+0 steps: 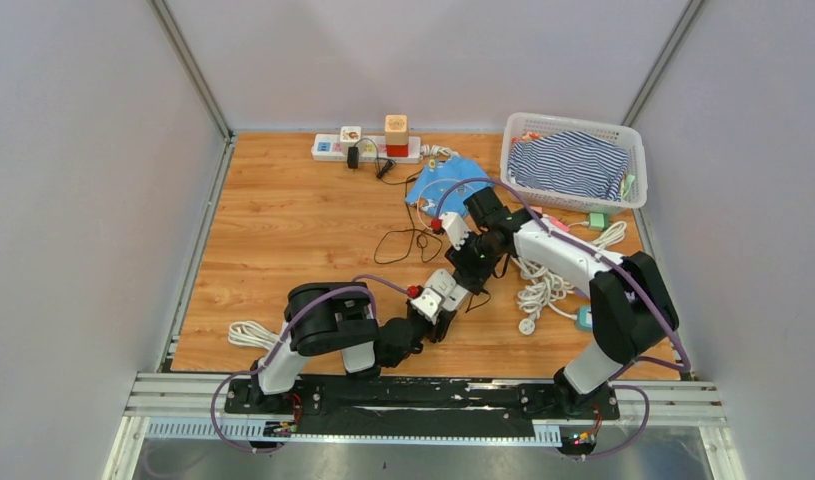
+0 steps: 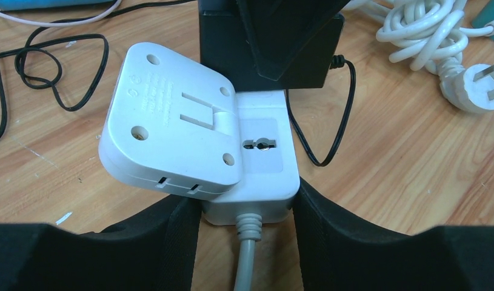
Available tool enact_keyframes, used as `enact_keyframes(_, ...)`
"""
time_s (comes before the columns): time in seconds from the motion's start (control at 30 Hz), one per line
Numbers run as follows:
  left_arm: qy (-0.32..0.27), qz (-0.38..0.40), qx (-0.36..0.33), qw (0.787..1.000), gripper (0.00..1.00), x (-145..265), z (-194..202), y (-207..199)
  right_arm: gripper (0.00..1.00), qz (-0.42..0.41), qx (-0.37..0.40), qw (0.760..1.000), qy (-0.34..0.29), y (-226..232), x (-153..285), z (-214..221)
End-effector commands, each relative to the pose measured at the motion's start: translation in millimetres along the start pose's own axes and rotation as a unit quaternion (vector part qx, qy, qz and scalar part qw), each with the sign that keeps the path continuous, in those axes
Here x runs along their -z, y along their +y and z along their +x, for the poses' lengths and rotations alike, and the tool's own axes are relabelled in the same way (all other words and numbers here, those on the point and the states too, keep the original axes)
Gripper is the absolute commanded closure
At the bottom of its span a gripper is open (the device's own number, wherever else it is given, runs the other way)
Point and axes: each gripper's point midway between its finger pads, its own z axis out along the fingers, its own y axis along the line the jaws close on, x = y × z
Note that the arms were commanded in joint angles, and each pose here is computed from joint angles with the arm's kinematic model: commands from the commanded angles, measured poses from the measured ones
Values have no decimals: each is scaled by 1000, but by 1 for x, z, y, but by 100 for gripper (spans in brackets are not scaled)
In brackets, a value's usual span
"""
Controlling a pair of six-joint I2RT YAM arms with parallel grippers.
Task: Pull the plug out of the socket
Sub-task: Remove the plug from the socket.
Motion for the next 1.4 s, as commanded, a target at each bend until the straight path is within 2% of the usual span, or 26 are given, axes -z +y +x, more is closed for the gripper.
enact_keyframes(0.0, 22, -32, -16, 999, 100, 10, 17, 19, 100, -92, 20, 996, -3, 28, 16, 5)
enact_keyframes(0.17, 22, -31, -17, 999, 100, 10, 17, 19, 100, 4, 82, 996, 32, 21, 3, 5)
enact_keyframes(0.3, 22, -34, -18, 999, 100, 10, 17, 20, 100, 39, 126, 990, 50, 26, -5, 2)
enact_keyframes(0.43, 22, -35, -18, 999, 100, 9, 17, 20, 100, 153, 107, 979, 76, -16, 3, 4)
enact_keyframes(0.5, 21, -35, -18, 999, 100, 9, 17, 20, 100, 166, 76, 980, 74, -30, 9, 7)
enact_keyframes(0.57, 21, -36, -18, 999, 100, 9, 17, 20, 100, 147, 56, 985, 63, -30, 12, 9)
enact_keyframes(0.7, 22, -34, -18, 999, 100, 9, 17, 20, 100, -1, 54, 998, 23, 14, 12, 3)
enact_keyframes(0.8, 23, -34, -17, 999, 100, 10, 18, 20, 100, -91, 68, 994, 7, 45, 15, 1)
enact_keyframes(0.9, 23, -33, -16, 999, 100, 10, 17, 20, 100, -120, 73, 990, 2, 55, 17, 0)
enact_keyframes(1.0, 23, -33, -16, 999, 100, 10, 18, 20, 100, -69, 69, 995, 17, 36, 14, 3)
enact_keyframes(1.1, 22, -33, -16, 999, 100, 10, 17, 20, 100, 28, 67, 997, 37, 6, 11, 6)
enact_keyframes(1.27, 22, -34, -17, 999, 100, 9, 17, 20, 100, 163, 85, 980, 73, -27, 10, 8)
enact_keyframes(1.37, 22, -34, -17, 999, 100, 9, 17, 20, 100, 194, 94, 973, 83, -33, 9, 7)
